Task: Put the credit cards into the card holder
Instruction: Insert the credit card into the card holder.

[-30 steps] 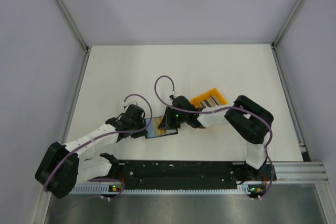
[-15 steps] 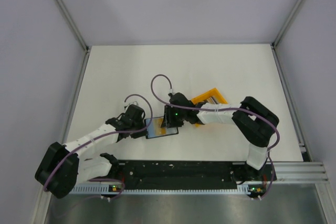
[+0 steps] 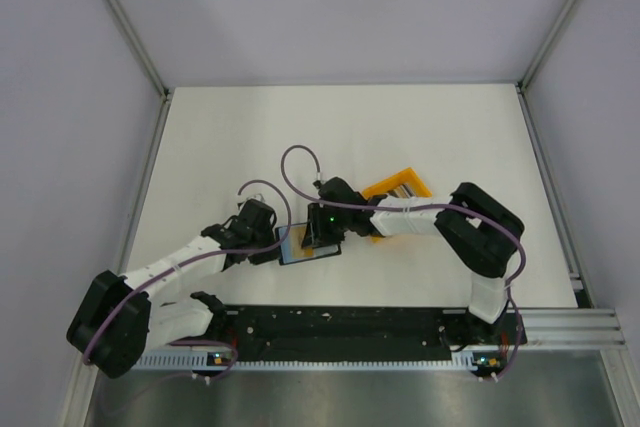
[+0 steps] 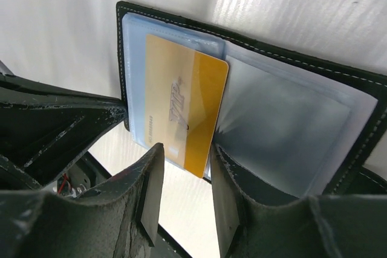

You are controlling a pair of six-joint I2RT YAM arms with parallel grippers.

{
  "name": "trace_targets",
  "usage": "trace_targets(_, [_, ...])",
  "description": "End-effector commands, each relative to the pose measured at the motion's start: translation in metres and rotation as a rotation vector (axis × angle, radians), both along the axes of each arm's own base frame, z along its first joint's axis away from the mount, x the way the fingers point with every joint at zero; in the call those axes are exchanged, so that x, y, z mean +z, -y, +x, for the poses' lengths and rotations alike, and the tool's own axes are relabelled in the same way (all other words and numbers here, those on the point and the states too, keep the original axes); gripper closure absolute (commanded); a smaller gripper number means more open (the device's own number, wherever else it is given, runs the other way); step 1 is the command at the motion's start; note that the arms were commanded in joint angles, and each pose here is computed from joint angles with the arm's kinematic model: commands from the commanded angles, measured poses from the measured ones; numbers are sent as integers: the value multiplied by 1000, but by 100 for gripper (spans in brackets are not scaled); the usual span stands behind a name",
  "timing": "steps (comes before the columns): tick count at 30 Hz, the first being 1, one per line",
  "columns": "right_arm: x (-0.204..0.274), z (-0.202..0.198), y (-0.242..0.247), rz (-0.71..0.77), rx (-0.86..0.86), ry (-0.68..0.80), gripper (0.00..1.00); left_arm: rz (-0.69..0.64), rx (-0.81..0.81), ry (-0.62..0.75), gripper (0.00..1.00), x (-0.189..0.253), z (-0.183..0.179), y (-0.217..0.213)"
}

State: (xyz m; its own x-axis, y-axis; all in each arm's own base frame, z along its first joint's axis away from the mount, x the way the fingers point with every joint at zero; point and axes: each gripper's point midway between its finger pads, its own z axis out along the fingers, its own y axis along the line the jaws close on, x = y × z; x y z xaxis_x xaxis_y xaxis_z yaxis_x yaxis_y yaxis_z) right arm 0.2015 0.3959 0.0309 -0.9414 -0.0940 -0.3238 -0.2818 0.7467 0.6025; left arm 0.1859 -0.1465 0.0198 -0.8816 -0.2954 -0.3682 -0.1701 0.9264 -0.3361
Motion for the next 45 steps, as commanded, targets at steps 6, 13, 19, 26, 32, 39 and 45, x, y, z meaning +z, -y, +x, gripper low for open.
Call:
trace_targets(6, [19, 4, -26, 86, 59, 53, 66, -33, -16, 29, 93, 6, 7, 8])
trace_targets(13, [25, 6, -32, 130, 86, 89, 72, -34, -18, 32, 94, 7, 8, 9])
trace_targets(19, [16, 7, -32, 115, 88, 89, 72, -27, -19, 28, 95, 6, 8, 9])
trace_targets(26, [13, 3, -30, 111, 92, 69, 79, -19, -17, 27, 95, 6, 8, 7])
trace_targets(32, [19, 7, -7, 47, 19, 114, 68, 14, -17, 34, 96, 10, 9, 1])
trace_targets(39, [34, 18, 21, -32, -50, 206, 62, 28, -22, 49, 94, 16, 12, 0])
trace_targets(45, [21, 26, 38, -148, -62, 213, 62, 25, -10, 73, 76, 25, 15, -1])
